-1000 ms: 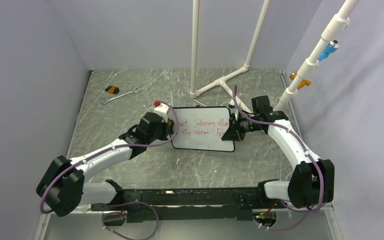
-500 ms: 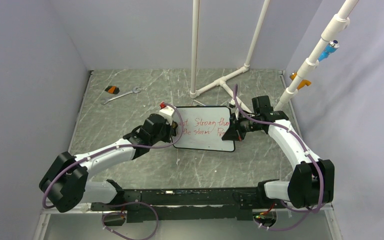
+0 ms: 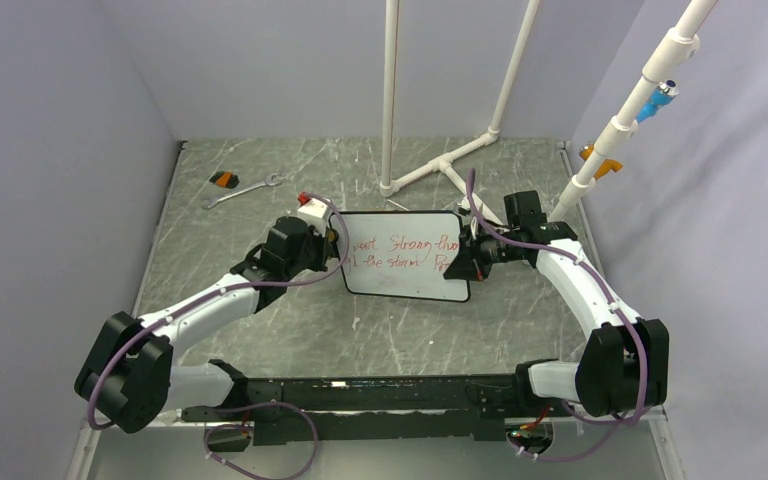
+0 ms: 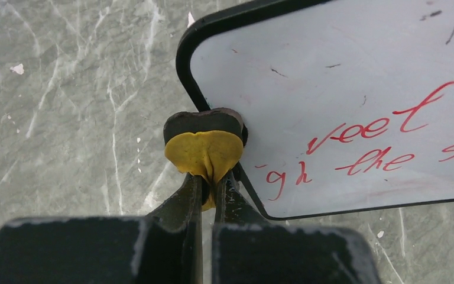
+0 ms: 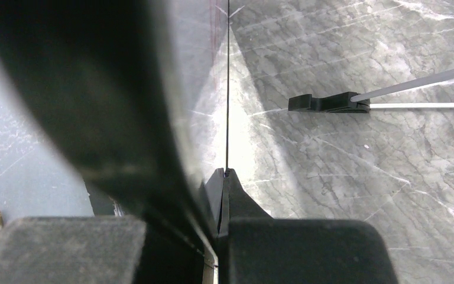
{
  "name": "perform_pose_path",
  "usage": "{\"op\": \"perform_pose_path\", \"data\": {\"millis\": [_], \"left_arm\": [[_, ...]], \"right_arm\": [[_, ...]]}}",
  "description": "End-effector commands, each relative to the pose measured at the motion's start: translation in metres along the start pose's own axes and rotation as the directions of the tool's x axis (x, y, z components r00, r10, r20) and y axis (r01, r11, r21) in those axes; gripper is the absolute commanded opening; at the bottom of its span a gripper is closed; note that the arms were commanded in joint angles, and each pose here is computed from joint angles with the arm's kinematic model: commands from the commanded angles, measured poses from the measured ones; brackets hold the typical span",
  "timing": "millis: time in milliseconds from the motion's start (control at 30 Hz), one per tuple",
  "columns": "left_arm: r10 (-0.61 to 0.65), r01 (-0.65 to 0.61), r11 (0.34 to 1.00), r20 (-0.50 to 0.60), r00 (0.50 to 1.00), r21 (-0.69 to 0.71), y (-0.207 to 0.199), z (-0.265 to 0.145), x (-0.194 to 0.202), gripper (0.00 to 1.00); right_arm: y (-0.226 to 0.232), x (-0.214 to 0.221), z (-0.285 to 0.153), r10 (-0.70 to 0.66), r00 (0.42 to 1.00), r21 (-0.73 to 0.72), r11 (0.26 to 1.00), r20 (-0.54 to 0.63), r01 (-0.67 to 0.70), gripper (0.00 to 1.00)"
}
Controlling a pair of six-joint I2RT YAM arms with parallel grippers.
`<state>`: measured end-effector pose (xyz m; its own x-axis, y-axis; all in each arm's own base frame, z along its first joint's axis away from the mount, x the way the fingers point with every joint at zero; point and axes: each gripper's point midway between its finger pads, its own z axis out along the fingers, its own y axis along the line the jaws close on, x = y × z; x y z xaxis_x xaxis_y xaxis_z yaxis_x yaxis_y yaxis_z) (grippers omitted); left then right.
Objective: Erase the whiteboard
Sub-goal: Erase the whiteboard at the center of the board.
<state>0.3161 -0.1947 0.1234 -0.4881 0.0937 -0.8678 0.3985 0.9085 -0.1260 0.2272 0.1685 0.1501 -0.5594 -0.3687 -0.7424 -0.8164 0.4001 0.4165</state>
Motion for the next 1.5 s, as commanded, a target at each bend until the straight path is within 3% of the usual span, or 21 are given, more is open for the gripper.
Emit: {"op": "perform_pose_path", "data": {"millis": [0, 233, 433, 667, 833, 1100, 1333, 1467], "left_arm": [[0.013, -0.030, 0.983, 0.091, 0.996, 0.180, -0.036, 0.003, -0.013, 0.00], [0.003, -0.008, 0.982, 0.026, 1.000, 0.188, -0.044, 0.002, 0.024, 0.00], [-0.016, 0.015, 0.998, -0.027, 1.000, -0.055, 0.000, -0.009, 0.032, 0.00], [0.030, -0.032, 0.996, 0.030, 0.999, 0.085, -0.021, -0.034, 0.015, 0.00], [-0.025, 0.004, 0.973, 0.090, 0.996, 0.229, -0.050, -0.036, -0.002, 0.00], [-0.044, 0.040, 0.995, 0.042, 0.998, 0.095, -0.031, 0.002, -0.002, 0.00], [-0.060, 0.063, 0.994, -0.031, 0.998, 0.086, -0.027, 0.014, 0.028, 0.00], [-0.059, 0.061, 0.996, -0.030, 0.998, 0.070, -0.022, 0.016, 0.025, 0.00]], "right_arm": [[0.003, -0.003, 0.001, -0.066, 0.998, -0.013, 0.998, 0.008, 0.066, 0.00], [0.002, -0.002, 0.001, -0.066, 0.998, -0.014, 0.998, 0.006, 0.066, 0.00], [0.002, -0.002, 0.001, -0.063, 0.998, -0.014, 0.998, 0.005, 0.063, 0.00], [0.002, -0.002, 0.001, -0.065, 0.998, -0.014, 0.998, 0.006, 0.066, 0.00], [0.003, -0.003, 0.001, -0.067, 0.998, -0.015, 0.998, 0.008, 0.067, 0.00], [0.007, -0.005, -0.002, -0.084, 0.996, -0.012, 0.996, 0.019, 0.084, 0.00], [0.010, -0.007, -0.004, -0.092, 0.995, -0.019, 0.996, 0.027, 0.092, 0.00], [0.010, -0.007, -0.003, -0.090, 0.996, -0.023, 0.996, 0.024, 0.090, 0.00]]}}
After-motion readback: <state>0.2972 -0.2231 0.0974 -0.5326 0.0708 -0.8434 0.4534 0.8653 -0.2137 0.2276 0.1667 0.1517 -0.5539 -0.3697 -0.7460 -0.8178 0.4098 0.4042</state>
